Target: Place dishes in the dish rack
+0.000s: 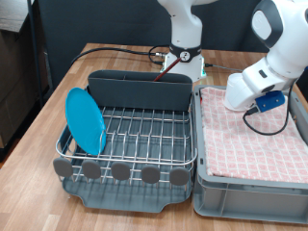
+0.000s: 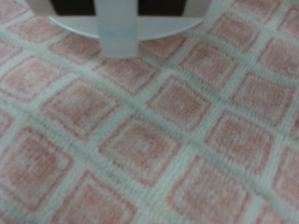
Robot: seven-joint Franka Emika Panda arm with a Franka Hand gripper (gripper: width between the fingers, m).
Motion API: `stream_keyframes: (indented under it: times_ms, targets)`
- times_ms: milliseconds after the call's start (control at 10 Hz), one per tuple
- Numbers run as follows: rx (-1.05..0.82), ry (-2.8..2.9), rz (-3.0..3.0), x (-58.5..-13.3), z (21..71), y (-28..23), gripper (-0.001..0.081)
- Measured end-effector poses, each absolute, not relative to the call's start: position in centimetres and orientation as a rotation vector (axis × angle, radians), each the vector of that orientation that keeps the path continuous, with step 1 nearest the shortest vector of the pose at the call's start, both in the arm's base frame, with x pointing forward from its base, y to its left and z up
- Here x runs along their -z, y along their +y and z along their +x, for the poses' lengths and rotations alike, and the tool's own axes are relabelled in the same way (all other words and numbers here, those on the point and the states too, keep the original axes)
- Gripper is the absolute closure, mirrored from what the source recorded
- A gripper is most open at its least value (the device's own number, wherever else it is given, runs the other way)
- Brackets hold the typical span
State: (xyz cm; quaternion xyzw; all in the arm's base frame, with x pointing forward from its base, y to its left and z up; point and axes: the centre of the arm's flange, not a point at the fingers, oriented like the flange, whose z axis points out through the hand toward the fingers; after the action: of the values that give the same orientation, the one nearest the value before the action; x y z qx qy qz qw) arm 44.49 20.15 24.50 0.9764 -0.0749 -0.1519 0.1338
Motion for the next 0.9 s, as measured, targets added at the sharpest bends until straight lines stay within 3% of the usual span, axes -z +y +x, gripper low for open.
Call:
stream_keyframes:
  times_ms: [400,900]
  targets:
    - [0.383,-0.24,2.861,-27.0,45.7,20.3,0.0733]
    - [0.146,-0.323,2.908,-31.0,47.7,19.3,0.0733]
